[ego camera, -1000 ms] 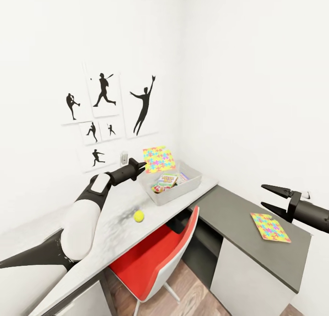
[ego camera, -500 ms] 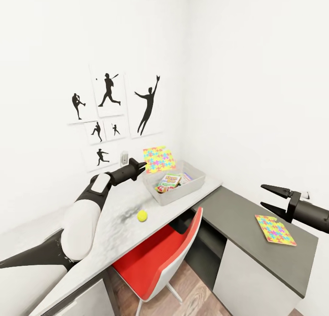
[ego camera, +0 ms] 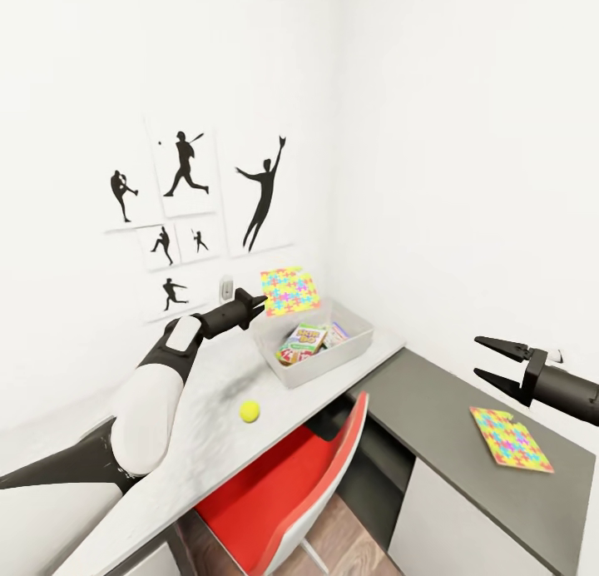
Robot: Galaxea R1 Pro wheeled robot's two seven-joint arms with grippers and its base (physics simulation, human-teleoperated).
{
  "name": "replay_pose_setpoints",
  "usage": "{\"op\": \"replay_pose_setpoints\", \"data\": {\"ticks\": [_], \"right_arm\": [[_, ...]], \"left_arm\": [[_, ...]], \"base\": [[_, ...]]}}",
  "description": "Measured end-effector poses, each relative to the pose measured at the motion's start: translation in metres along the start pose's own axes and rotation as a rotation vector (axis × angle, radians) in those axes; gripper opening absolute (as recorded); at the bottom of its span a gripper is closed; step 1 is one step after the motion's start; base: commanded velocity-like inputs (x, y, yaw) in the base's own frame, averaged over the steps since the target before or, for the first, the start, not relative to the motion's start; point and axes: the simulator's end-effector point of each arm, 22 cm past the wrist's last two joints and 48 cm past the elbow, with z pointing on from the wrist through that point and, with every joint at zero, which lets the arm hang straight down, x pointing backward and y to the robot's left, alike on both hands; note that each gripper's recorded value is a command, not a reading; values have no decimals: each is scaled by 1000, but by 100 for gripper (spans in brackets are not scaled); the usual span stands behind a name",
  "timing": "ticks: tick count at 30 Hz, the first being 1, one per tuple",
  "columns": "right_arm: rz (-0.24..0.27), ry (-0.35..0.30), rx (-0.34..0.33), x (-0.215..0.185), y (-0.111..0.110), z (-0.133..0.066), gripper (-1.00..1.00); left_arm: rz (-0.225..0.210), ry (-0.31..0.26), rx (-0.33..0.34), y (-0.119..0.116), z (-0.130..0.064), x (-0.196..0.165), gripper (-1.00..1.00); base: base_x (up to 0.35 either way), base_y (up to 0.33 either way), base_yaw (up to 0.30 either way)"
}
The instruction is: Put all the toys in the child's room - the three board games (two on the bed and one on the table), the two jigsaw puzzles on the table, and the tennis ball on the table - inside the toy box on the table in the child's room.
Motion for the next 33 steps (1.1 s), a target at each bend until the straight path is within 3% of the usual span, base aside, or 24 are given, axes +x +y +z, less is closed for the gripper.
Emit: {"op": "replay_pose_setpoints", "data": {"ticks": [16, 33], "right_arm": [[0, 0, -1, 0, 0, 0, 100], [3, 1, 1, 0, -2, 1, 100]], "left_arm": [[0, 0, 1, 0, 0, 0, -100], [-1, 1, -3, 2, 1, 0, -100]], "base": [[186, -88, 61], [86, -4, 16]]}}
